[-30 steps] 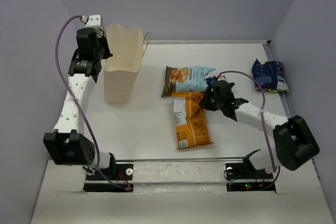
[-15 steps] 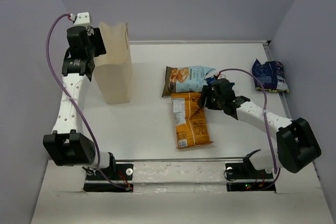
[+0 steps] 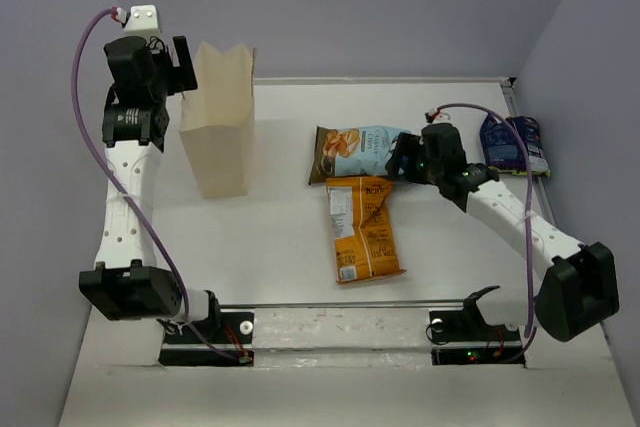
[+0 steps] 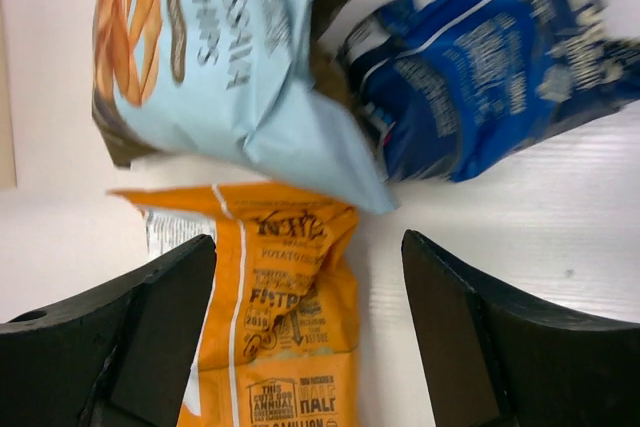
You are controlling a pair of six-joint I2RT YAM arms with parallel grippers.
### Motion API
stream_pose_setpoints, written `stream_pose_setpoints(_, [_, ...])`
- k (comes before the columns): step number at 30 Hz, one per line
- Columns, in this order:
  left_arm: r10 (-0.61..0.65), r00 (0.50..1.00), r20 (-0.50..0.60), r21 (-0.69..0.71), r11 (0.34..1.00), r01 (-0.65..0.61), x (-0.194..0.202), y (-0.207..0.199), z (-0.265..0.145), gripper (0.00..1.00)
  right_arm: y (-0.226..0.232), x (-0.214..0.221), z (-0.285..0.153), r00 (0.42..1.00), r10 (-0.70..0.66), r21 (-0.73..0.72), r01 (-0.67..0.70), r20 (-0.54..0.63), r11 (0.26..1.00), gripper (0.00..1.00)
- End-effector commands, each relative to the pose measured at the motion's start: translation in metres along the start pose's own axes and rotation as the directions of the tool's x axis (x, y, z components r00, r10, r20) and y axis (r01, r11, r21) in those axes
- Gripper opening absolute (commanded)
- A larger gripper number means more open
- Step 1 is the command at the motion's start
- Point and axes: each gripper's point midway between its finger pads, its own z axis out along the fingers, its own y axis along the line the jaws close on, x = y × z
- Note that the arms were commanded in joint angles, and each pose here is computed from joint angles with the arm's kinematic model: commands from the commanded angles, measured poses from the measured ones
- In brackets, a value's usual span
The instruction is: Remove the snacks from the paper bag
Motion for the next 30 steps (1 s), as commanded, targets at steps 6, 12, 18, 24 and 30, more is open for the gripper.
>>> stream_pose_setpoints(6, [0.025, 0.994, 0.102, 0.024, 0.999, -0.027, -0.043, 0.002, -0.039, 0.99, -0.094, -0.079, -0.027, 0.975, 0.135, 0.248, -0.177, 0.177, 0.952, 0.80])
stream_pose_setpoints(12, [0.026, 0.993, 0.117, 0.014, 1.000, -0.028, -0.045, 0.006, -0.053, 0.99, -0.133, -0.088, 0.021, 0.970, 0.190, 0.281, -0.228, 0.154, 0.932, 0.81])
stream_pose_setpoints(18, [0.053, 0.994, 0.093, -0.031, 0.998, -0.051, -0.025, 0.016, -0.069, 0.99, -0.127, -0.080, 0.075, 0.964, 0.255, 0.156, -0.264, 0.073, 0.952, 0.84])
stream_pose_setpoints(24, [0.052, 0.997, 0.063, -0.085, 0.995, -0.047, 0.009, 0.027, -0.084, 0.99, -0.150, -0.053, 0.089, 0.940, 0.336, 0.248, -0.340, 0.062, 0.907, 0.26])
stream_pose_setpoints(30, [0.061, 0.997, 0.047, -0.133, 0.990, -0.054, 0.022, 0.037, -0.091, 0.99, -0.216, -0.063, 0.034, 0.898, 0.345, 0.431, -0.436, 0.274, 0.790, 0.01])
